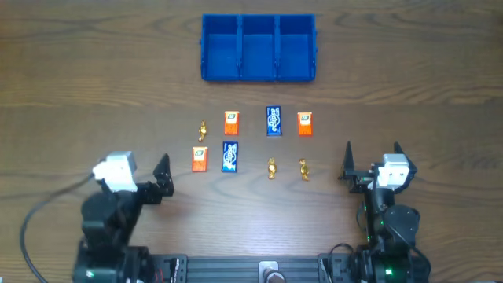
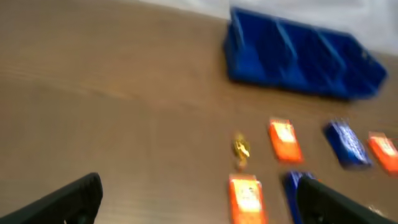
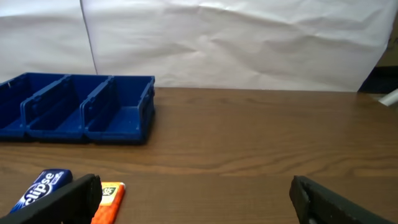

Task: Sort Candies Into Trays

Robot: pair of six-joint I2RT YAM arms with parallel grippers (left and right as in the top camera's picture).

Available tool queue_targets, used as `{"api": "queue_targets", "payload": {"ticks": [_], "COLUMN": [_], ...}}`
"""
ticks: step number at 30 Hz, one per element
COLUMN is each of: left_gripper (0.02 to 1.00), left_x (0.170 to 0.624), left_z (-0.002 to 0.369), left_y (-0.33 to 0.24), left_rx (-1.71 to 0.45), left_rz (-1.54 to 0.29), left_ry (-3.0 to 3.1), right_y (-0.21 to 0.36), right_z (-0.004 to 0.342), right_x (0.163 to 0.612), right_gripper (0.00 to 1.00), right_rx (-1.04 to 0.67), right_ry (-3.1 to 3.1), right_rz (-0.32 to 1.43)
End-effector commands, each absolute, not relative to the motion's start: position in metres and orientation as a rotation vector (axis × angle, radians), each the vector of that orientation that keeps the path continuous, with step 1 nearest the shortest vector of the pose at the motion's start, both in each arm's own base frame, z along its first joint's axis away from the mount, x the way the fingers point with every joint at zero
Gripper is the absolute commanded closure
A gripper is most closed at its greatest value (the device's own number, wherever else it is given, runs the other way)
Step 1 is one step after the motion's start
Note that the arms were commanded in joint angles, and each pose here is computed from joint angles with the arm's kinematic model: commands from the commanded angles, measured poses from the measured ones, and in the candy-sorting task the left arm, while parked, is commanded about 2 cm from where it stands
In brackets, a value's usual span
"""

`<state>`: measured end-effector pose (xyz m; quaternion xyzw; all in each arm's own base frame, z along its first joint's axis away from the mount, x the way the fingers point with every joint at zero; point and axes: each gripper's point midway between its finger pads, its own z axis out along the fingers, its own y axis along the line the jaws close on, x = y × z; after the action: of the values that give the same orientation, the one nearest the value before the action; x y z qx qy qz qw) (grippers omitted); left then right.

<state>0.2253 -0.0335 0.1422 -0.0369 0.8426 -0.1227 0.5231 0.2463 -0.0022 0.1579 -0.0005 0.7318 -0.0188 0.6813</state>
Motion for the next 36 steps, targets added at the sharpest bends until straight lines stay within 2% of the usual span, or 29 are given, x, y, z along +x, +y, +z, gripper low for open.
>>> {"api": "queue_targets", "payload": {"ticks": [1, 8, 15, 19, 24, 28, 36], "left_gripper": [0.018, 0.02, 0.02, 0.02, 0.018, 0.071, 0.08], "left_x": [0.227, 0.255, 0.261, 0.262, 0.267, 0.265, 0.268], "left_z": [0.181, 0.156, 0.077, 0.051, 0.029, 0.015, -0.001], "left_y": [-0.06, -0.094, -0.109, -0.11, -0.116, -0.112, -0.113], "left_rx": [-0.055, 0.071, -0.048, -0.078, -0.059, -0.073, -0.064], "left_rz": [-0.45, -0.384, -0.196, -0.158, -0.116, -0.023, -0.001], "left_ry": [2.309, 2.685, 2.985, 3.06, 3.083, 3.111, 3.131], "right_y": [0.0, 0.0, 0.0, 0.0, 0.0, 0.0, 0.0], "right_z": [0.158, 0.158, 0.158, 0.158, 0.158, 0.158, 0.158], "right_x": [0.246, 0.246, 0.246, 0.246, 0.246, 0.246, 0.246], "right_gripper": [0.003, 0.003, 0.003, 0.003, 0.003, 0.003, 0.003], "right_rx": [-0.019, -0.019, -0.019, -0.019, -0.019, -0.019, -0.019], "right_ry": [1.643, 1.643, 1.643, 1.643, 1.643, 1.643, 1.643], "right_rz": [-0.047, -0.047, -0.047, -0.047, -0.047, -0.047, -0.047]}}
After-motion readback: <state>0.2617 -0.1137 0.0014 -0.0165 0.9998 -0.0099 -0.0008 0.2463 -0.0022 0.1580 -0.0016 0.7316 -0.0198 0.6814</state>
